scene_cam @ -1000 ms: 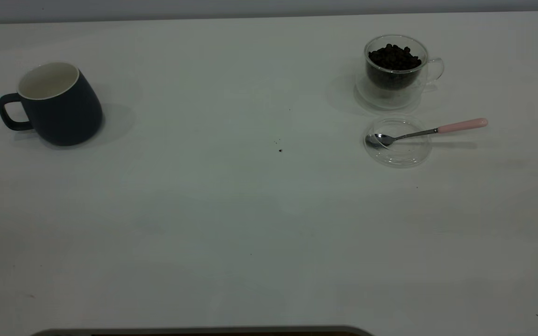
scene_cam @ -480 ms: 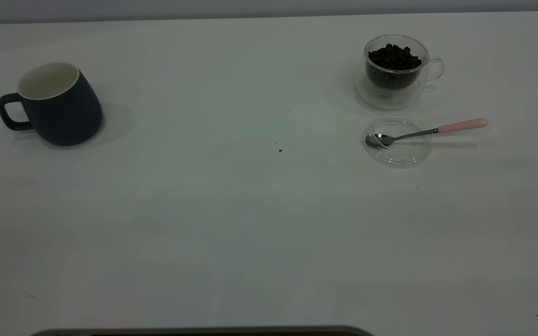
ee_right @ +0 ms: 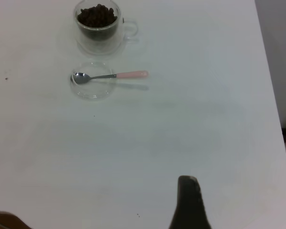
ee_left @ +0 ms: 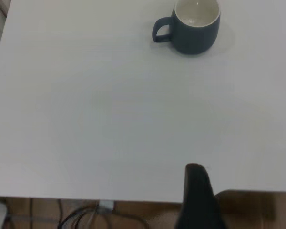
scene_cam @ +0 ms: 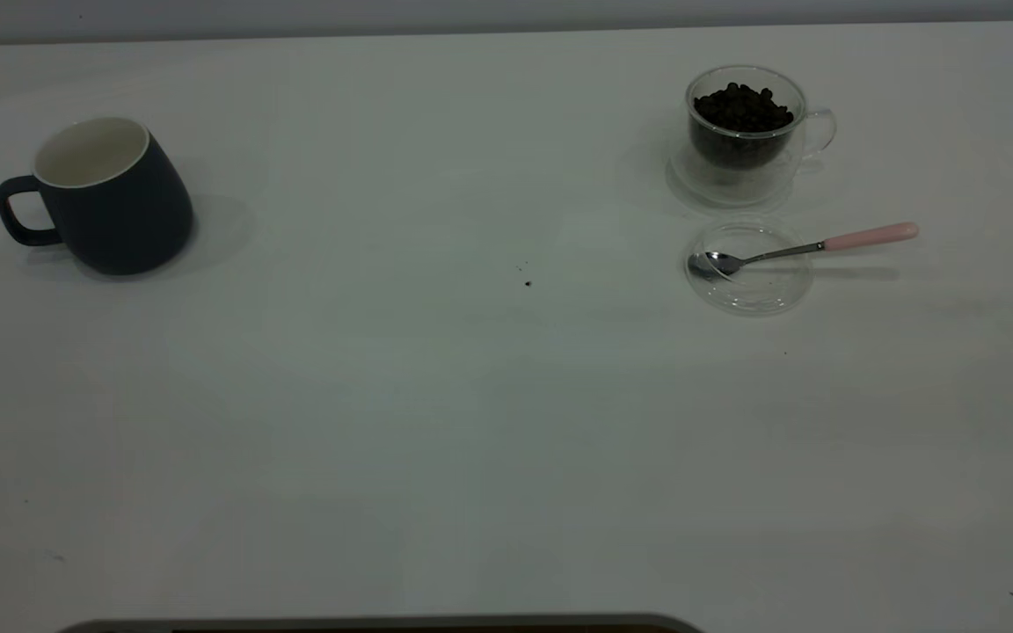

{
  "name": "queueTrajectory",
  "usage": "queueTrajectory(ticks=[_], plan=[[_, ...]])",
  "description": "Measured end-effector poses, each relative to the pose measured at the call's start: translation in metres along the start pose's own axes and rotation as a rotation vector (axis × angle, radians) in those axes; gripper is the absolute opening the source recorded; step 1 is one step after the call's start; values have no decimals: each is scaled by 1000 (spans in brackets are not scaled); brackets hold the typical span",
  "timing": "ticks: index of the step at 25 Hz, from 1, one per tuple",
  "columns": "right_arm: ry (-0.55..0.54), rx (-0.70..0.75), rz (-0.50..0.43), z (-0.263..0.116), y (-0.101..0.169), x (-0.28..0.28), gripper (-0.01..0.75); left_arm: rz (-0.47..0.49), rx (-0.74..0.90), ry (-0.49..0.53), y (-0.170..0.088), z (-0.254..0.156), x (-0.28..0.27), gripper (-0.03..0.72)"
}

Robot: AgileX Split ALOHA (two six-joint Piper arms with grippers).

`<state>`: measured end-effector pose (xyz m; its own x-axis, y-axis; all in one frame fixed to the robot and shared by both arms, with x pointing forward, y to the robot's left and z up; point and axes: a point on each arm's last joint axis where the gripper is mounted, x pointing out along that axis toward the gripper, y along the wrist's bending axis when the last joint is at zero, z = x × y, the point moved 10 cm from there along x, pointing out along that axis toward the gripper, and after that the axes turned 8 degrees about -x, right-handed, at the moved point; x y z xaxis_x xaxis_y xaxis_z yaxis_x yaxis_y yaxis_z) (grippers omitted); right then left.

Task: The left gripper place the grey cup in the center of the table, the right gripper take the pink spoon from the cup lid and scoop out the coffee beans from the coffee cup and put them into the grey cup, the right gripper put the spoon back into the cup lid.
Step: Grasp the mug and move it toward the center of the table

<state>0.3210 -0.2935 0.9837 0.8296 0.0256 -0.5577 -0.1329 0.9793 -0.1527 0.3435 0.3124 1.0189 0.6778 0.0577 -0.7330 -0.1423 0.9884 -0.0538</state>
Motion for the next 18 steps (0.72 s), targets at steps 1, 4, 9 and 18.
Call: queueTrajectory(ticks=[1, 4, 9, 18], plan=[[0, 0, 0, 0, 0, 0, 586, 4, 23, 24, -1, 9, 4, 565], [0, 0, 0, 0, 0, 0, 586, 28, 78, 81, -2, 33, 20, 565], [0, 0, 0, 0, 0, 0, 586, 90, 141, 181, 2, 66, 61, 565], [0, 0, 0, 0, 0, 0, 586, 214, 381, 255, 15, 124, 165, 565]])
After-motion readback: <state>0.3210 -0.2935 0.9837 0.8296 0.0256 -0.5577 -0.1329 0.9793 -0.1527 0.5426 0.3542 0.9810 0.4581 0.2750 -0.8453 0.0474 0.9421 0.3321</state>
